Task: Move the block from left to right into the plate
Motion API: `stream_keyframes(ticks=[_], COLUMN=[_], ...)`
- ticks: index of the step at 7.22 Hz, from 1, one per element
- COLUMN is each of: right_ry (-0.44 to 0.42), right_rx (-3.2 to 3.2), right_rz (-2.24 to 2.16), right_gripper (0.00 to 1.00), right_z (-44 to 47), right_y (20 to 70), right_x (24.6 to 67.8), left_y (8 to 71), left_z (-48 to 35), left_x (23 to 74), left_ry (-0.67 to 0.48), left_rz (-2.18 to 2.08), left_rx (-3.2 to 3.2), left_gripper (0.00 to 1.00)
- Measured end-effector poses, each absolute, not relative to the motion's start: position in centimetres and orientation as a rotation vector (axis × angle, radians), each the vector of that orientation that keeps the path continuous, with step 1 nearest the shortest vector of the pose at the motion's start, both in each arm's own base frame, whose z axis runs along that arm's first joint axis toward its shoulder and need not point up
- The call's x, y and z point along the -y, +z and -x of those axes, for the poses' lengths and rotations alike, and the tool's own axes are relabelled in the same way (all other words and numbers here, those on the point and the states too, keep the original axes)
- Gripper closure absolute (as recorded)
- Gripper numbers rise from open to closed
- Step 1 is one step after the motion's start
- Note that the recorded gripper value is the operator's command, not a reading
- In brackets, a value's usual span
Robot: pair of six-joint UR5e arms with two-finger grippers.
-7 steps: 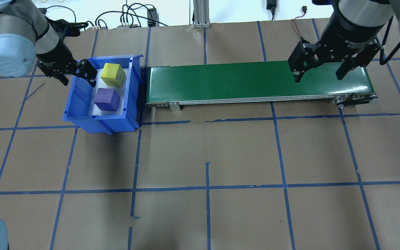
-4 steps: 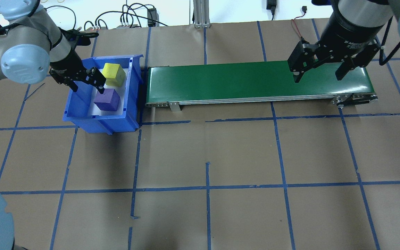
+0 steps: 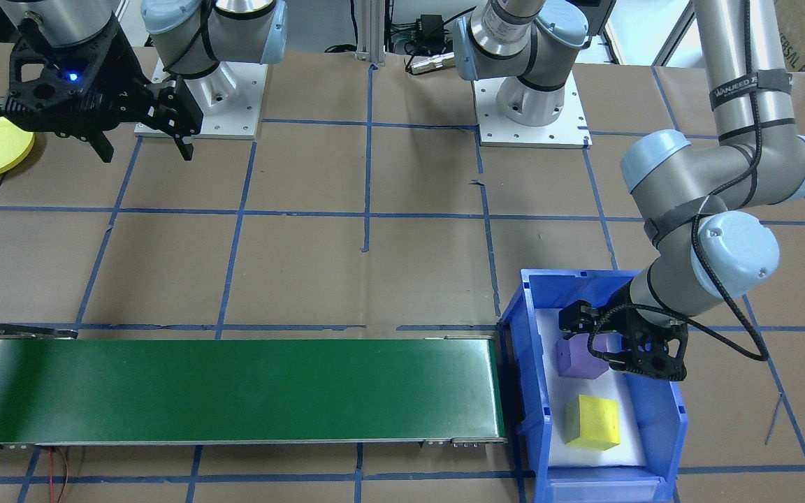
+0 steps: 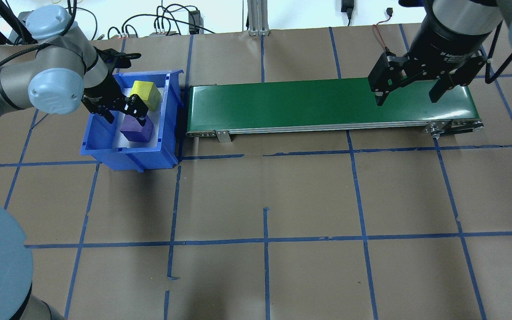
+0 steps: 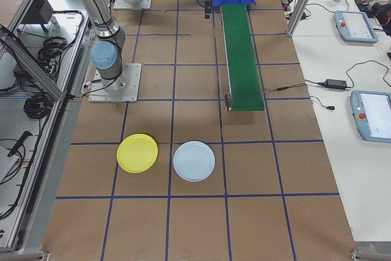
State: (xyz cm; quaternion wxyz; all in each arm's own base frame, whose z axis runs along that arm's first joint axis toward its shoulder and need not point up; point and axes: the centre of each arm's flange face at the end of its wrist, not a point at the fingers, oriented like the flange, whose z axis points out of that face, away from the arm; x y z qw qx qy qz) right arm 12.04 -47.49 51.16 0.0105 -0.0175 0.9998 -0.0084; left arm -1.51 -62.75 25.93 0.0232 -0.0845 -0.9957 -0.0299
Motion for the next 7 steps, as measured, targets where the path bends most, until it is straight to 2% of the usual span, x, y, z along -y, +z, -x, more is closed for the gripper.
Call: stream_keyframes(ticks=[1,2,3,4,5,7], right_ry=[-0.026,-0.026,-0.027,-0.027,-0.026,-0.025], right_rx=[-3.12,-3.12,-3.12,-3.12,-3.12,-3.12], right_rz=[0.055,0.055,0.055,0.055,0.055,0.055], right_gripper=[0.0,0.0,0.0,0.0,0.0,0.0], right_z=[-12.0,-12.0,-12.0,-12.0,-12.0,-12.0], right_y=[51.2,51.2,51.2,51.2,51.2,51.1], right_x=[47.5,47.5,47.5,47.5,47.5,47.5], left_y=[24.8,23.6,22.5,21.9,22.2,27.3], left_z=[1.4,1.4,1.3,1.3,1.3,1.5], left_x=[63.1,63.4,63.6,63.8,64.0,64.2], left_ry=[-0.103,-0.122,-0.137,-0.136,-0.114,0.022], left_rz=[0.262,0.259,0.256,0.254,0.258,0.283], left_rx=[3.083,3.082,3.078,3.075,3.077,3.1], left_gripper=[0.0,0.08,0.42,0.69,0.74,0.74])
